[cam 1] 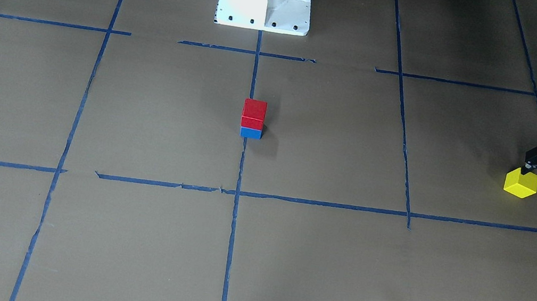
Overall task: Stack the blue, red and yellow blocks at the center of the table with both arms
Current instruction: 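Reach the left gripper to the yellow cube and grasp it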
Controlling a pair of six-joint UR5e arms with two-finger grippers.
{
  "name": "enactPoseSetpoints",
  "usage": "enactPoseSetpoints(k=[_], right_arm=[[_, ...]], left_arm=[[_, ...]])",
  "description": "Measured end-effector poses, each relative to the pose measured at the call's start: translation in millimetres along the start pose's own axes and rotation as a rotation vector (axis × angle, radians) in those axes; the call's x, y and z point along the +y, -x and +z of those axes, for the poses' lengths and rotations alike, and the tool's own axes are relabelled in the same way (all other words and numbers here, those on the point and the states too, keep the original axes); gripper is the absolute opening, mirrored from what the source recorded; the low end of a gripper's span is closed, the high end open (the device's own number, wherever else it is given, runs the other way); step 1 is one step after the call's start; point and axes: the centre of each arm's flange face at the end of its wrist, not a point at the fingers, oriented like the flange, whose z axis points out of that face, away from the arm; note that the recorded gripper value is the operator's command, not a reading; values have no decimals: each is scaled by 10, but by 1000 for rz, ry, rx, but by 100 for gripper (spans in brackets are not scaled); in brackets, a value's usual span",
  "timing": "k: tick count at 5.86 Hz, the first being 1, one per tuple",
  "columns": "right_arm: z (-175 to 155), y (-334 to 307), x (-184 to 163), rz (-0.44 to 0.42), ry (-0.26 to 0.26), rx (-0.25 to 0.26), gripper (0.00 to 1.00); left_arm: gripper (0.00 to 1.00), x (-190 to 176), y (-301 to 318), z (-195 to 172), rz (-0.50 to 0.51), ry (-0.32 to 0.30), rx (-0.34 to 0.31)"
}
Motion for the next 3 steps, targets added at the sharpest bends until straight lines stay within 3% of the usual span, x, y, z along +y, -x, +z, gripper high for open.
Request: enactPoseSetpoints(k=[3], right_arm=[[4,-3,2,1,1,-1,100]], left_arm=[[99,36,-199,207,-15,28,17]])
